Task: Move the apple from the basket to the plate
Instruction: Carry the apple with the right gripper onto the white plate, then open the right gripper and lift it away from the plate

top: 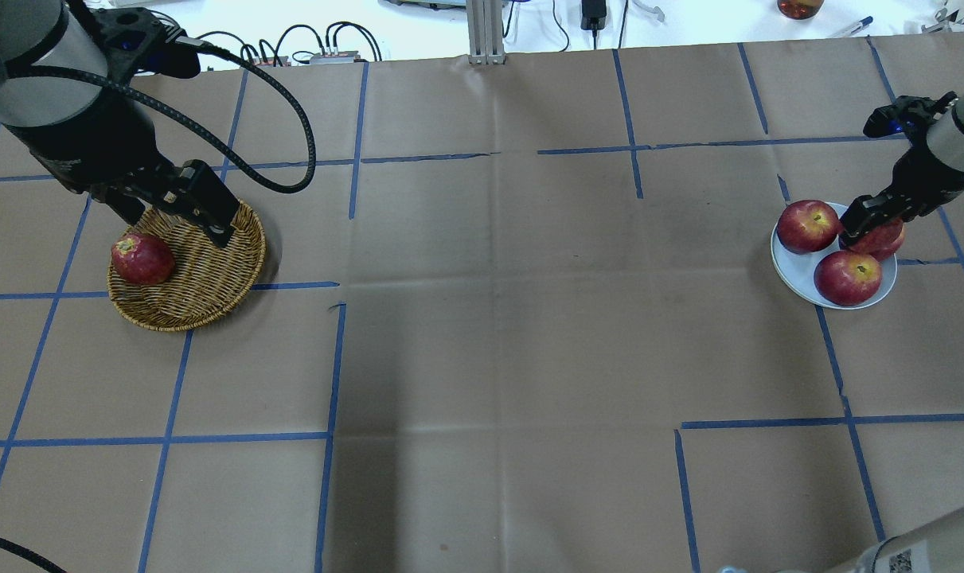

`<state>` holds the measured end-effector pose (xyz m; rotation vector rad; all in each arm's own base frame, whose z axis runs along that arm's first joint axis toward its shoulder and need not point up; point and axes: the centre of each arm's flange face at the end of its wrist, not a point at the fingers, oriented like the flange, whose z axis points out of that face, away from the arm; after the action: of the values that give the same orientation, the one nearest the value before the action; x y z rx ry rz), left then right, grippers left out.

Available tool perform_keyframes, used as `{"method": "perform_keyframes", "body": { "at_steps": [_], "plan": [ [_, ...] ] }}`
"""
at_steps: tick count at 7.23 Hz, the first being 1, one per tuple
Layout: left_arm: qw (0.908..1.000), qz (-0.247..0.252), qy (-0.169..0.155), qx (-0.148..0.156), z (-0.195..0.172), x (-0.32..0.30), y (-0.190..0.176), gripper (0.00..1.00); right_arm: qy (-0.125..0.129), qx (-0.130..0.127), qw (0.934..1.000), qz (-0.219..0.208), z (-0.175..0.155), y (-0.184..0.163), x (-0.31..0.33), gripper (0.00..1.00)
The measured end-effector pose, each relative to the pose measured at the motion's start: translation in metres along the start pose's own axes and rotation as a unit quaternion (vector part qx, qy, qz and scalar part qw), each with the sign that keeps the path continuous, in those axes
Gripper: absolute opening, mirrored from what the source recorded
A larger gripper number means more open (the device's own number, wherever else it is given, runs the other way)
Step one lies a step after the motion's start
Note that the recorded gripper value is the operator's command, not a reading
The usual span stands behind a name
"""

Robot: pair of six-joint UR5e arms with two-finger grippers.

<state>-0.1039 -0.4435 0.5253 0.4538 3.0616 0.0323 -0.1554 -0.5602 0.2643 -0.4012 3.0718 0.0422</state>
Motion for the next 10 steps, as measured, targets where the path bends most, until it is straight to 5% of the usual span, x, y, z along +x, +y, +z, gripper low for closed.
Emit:
{"method": "perform_keyframes", "body": {
  "at_steps": [2,5,10],
  "plan": [
    [1.0,0.0,0.0,0.0,0.0,0.0,0.0,0.99,0.008,0.004,1.0,0.003,-0.008,-0.003,0.003,1.0],
    [1.0,0.0,0.0,-0.002,0.003,-0.002,-0.003,0.99,0.026,0.027,0.9993,0.006,-0.093,-0.016,-0.018,1.0],
    [1.0,0.001,0.001,-0.005,0.008,-0.003,-0.004,0.99,0.009,0.002,0.9941,0.108,-0.201,-0.003,-0.213,1.0]
  ]
}}
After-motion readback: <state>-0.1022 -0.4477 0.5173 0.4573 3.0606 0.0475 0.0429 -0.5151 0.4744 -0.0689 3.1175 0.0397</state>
